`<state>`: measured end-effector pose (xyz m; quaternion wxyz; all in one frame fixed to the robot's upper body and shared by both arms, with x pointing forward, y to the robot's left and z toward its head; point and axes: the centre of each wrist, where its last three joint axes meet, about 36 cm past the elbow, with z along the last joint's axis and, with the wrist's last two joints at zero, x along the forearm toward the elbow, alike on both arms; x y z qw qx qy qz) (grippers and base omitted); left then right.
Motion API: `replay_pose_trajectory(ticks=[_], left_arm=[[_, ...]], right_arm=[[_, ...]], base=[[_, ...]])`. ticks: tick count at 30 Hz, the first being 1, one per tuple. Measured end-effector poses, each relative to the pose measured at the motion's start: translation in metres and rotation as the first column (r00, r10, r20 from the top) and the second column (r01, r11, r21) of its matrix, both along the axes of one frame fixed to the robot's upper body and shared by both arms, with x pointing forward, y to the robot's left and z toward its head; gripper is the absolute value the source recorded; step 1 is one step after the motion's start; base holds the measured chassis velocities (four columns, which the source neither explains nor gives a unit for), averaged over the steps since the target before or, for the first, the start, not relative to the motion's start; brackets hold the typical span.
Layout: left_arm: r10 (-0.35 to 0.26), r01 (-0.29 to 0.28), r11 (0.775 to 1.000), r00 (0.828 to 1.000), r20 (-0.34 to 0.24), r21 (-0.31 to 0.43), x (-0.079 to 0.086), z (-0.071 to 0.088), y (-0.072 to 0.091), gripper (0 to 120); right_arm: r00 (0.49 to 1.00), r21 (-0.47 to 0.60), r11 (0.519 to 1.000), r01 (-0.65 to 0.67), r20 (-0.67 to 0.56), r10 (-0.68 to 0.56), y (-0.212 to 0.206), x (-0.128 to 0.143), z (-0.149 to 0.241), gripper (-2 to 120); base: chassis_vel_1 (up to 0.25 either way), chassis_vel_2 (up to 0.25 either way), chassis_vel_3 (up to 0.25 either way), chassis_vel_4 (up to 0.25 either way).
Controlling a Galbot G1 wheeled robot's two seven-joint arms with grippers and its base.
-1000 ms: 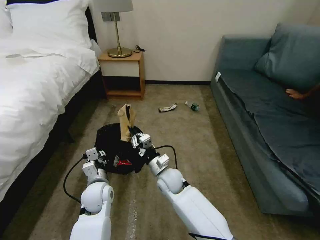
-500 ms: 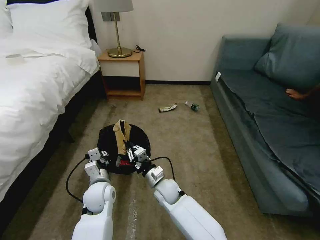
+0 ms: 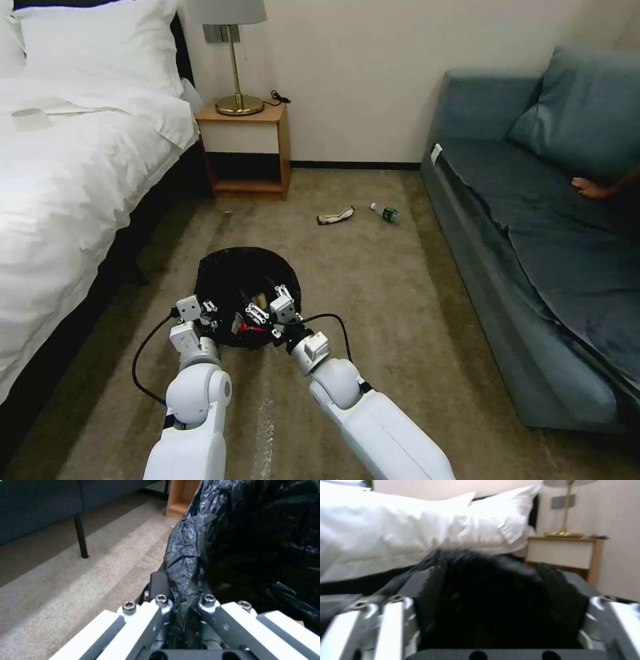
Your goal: Pick up the trash bin, then pick up the garbage on the floor and place it into the trash bin.
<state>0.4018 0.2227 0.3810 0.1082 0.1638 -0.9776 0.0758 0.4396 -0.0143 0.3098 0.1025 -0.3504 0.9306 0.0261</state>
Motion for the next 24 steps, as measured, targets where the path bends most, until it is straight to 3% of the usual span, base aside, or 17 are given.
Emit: replay_pose_trajectory(ticks=[6, 8, 10, 12, 13, 14, 16, 24], left_arm=[[0.001, -0.001, 1.000, 1.000, -0.006, 0.001, 0.001, -0.002, 0.001, 3], [0.002, -0.002, 1.000, 1.000, -0.011, -0.001, 0.003, -0.005, 0.005, 3], [0.002, -0.002, 1.000, 1.000, -0.011, -0.002, 0.004, -0.005, 0.006, 3], [0.001, -0.001, 1.000, 1.000, -0.006, -0.003, 0.008, -0.003, 0.011, 3], [0.001, -0.001, 1.000, 1.000, -0.006, -0.003, 0.008, -0.003, 0.011, 3], [-0.003, 0.003, 1.000, 1.000, -0.005, 0.000, 0.009, -0.002, 0.016, 3], [-0.003, 0.003, 1.000, 1.000, -0.008, 0.001, 0.009, -0.001, 0.020, 3], [-0.022, 0.023, 1.000, 1.000, -0.012, 0.009, 0.007, -0.001, 0.020, 3]], right_arm=[[0.998, 0.022, 0.998, 0.067, 0.014, -0.067, -0.009, 0.014, 0.018, 96], [0.981, 0.031, 0.981, 0.192, 0.015, -0.192, -0.038, 0.030, 0.035, 99], [0.975, 0.034, 0.975, 0.219, 0.016, -0.220, -0.044, 0.033, 0.037, 100], [0.929, 0.016, 0.929, 0.370, 0.011, -0.370, -0.083, 0.040, 0.038, 100], [0.929, 0.016, 0.929, 0.370, 0.011, -0.370, -0.083, 0.040, 0.038, 100], [0.881, -0.002, 0.881, 0.474, -0.006, -0.474, -0.115, 0.038, 0.033, 100], [0.842, -0.022, 0.842, 0.538, -0.011, -0.539, -0.141, 0.032, 0.027, 100], [0.740, -0.024, 0.740, 0.672, -0.010, -0.672, -0.200, 0.015, 0.017, 100]], base=[[0.000, 0.000, 0.000, 0.000], [0.000, 0.000, 0.000, 0.000], [0.000, 0.000, 0.000, 0.000], [0.000, 0.000, 0.000, 0.000], [0.000, 0.000, 0.000, 0.000], [0.000, 0.000, 0.000, 0.000], [0.000, 0.000, 0.000, 0.000], [0.000, 0.000, 0.000, 0.000]])
